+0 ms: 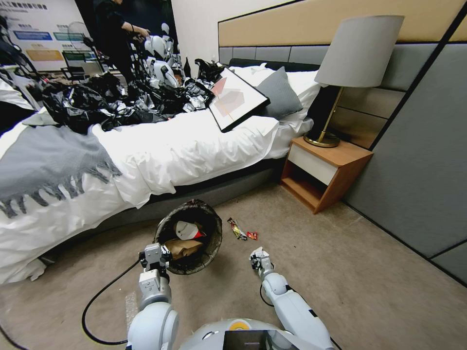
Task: Pick up the trash bin, then pick up the garbage from the floor and place it into the trash bin.
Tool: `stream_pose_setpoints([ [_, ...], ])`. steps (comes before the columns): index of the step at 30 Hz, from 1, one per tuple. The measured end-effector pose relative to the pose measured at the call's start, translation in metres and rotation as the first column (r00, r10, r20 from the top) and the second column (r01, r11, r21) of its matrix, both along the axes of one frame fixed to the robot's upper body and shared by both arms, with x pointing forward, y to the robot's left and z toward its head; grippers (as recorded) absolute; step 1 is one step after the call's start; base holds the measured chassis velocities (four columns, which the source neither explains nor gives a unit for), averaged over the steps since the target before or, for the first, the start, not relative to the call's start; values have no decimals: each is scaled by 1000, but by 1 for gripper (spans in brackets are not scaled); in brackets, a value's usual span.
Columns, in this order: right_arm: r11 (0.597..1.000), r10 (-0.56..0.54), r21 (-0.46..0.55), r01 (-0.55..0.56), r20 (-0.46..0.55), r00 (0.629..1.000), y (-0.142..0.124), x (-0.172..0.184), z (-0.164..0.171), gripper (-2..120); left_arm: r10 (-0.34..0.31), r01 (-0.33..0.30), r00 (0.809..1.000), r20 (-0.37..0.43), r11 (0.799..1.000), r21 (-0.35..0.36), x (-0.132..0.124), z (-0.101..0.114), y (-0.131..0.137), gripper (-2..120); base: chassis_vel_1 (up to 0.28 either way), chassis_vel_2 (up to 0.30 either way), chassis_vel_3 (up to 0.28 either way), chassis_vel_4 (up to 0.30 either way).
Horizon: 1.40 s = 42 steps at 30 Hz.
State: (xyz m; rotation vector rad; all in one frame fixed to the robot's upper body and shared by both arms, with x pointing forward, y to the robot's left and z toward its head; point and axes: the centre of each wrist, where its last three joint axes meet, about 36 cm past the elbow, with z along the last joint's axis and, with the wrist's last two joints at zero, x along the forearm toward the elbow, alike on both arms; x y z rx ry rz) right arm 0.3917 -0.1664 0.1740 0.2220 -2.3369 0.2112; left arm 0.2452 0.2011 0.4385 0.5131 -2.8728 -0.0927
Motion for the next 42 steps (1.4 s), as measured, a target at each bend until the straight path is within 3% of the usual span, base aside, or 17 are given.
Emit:
stream_pose_setpoints([
  [17,1000,2,-10,-2,22,1000,-2,-13,3,0,-15,15,1000,-13,1000,-10,4,-8,-3,0,0,0,0,0],
  [21,1000,2,-7,-2,73,997,-3,-14,19,0,-24,24,1000,-18,1000,-9,5,-11,-4,0,0,0,0,0],
  [28,998,10,54,-25,262,965,10,-16,75,0,-25,25,999,-23,1000,-2,5,-10,-3,0,0,0,0,0],
  [31,989,13,124,-74,432,902,27,-22,124,0,-23,23,999,-26,1000,-1,4,-10,-2,0,0,0,0,0],
  [32,989,13,124,-74,432,902,27,-22,124,0,-23,23,999,-26,1000,-1,4,-10,-2,0,0,0,0,0],
  [35,972,32,173,-157,567,823,43,-34,164,0,-19,19,999,-27,1000,0,3,-9,-1,0,0,0,0,0],
  [36,972,32,173,-157,567,823,43,-34,164,0,-19,19,999,-27,1000,0,3,-9,-1,0,0,0,0,0],
  [39,934,65,202,-294,713,698,57,-49,203,0,-18,18,999,-31,1000,0,1,-10,-1,0,0,0,0,0],
  [40,934,65,202,-294,713,698,57,-49,203,0,-18,18,999,-31,1000,0,1,-10,-1,0,0,0,0,0],
  [41,923,72,202,-327,744,664,59,-51,211,0,-19,19,999,-32,1000,0,1,-10,-1,0,0,0,0,0],
  [42,903,82,198,-381,792,605,61,-55,225,0,-20,20,999,-32,1000,0,1,-10,-2,0,0,0,0,0],
])
